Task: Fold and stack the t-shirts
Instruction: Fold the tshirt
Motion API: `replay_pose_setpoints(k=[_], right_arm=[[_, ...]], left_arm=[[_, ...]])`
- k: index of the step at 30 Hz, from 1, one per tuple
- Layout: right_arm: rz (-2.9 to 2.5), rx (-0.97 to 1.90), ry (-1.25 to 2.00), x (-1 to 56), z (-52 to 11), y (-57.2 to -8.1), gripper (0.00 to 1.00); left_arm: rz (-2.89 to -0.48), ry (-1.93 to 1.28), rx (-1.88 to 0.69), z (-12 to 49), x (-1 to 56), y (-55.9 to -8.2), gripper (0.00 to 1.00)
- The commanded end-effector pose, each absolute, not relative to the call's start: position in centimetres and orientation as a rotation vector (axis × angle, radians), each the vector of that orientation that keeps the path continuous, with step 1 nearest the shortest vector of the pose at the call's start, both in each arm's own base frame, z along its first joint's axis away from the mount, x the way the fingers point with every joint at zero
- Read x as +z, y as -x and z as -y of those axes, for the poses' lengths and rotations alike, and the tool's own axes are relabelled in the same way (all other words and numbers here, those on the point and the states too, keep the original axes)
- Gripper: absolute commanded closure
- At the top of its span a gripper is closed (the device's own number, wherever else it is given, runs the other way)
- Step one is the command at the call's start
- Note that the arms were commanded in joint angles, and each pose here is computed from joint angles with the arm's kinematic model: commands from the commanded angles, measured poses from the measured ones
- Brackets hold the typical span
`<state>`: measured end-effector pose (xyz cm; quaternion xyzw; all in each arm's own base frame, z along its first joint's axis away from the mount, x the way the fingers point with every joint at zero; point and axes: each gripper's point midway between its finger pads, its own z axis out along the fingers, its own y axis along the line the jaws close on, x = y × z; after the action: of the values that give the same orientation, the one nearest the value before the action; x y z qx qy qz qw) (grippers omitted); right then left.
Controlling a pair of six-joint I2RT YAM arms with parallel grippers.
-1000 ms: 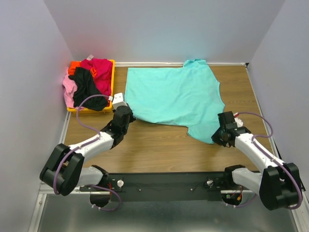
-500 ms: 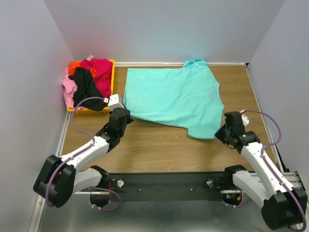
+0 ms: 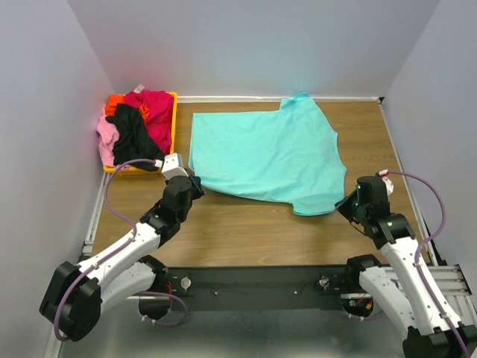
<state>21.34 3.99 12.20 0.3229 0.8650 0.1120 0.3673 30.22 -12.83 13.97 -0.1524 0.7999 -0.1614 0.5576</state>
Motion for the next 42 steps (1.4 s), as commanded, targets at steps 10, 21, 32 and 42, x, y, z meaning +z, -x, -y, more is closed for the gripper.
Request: replay_pose_setpoints(k=[10,21,32,42], right_arm=[[-1.916,0.338,-0.769,17.4,-3.3,-27.3,0.99],[-1.887,0.266,-0.710,18.7,-3.7,-34.8,0.99],[-1.892,0.236,-0.631,19.9,-5.0,-41.8,1.00],[-1.978,0.189,-0.571,17.2,-6.2,-47.7,0.99]], left_arm=[[-1.767,0.333,-0.372,13.1,15.4,-32.6,1.00],[-1.770,0.337,-0.297,11.9,15.4,-36.2,1.00],[-1.781,0.348,-0.265,10.1,14.5,-37.8,1.00],[-1.796,0.372,-0.221,8.9,13.6,-39.9,1.00]])
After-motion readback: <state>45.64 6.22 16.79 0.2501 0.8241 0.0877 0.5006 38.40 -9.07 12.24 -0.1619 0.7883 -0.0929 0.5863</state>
